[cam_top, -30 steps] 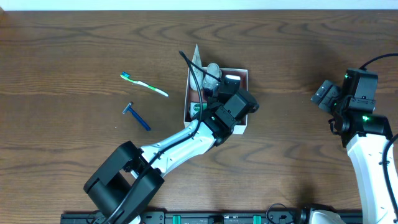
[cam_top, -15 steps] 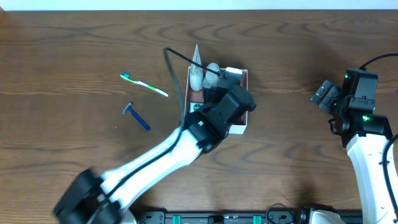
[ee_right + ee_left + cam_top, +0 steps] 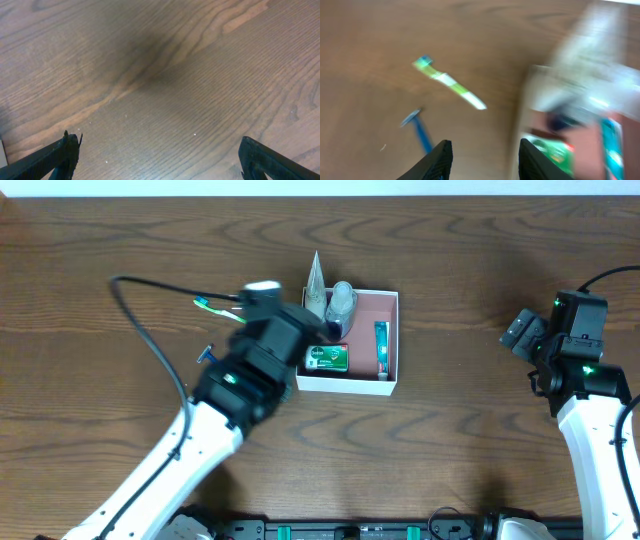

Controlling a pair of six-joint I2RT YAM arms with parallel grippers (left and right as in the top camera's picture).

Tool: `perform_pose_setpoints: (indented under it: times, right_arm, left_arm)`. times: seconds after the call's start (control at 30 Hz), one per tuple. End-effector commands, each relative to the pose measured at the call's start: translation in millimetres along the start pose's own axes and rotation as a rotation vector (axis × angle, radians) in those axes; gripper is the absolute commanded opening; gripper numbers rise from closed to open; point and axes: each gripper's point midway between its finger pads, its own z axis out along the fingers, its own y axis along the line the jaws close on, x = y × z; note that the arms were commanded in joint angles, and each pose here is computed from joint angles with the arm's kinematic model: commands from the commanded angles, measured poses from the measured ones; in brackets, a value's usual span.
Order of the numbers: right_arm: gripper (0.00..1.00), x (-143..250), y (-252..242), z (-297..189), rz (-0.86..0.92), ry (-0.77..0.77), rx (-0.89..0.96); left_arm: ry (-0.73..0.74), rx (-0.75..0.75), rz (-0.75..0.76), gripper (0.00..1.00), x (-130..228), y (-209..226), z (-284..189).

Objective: Pack container
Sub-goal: 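Release the toothpaste tube in the box's right side, then move the left gripper back over the blue razor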

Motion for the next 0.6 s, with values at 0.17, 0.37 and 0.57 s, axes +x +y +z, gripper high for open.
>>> perform_pose_setpoints:
  times: [0.17, 0.37, 0.57]
  right_arm:
    - [0.99, -1, -2, 0, 0.016, -0.002, 0.006]
    - [0.99, -2, -2, 0, 0.017, -0.002, 0.006]
    - [0.99, -1, -2, 0, 0.016, -0.002, 0.006]
  left_arm:
    - [0.266, -0.079, -0.306, 0.44, 26, 57, 62]
    - [0.471, -0.148, -0.378, 0.44, 67, 75, 104]
    - [0.641, -0.206, -0.406, 0.44, 110, 82, 130]
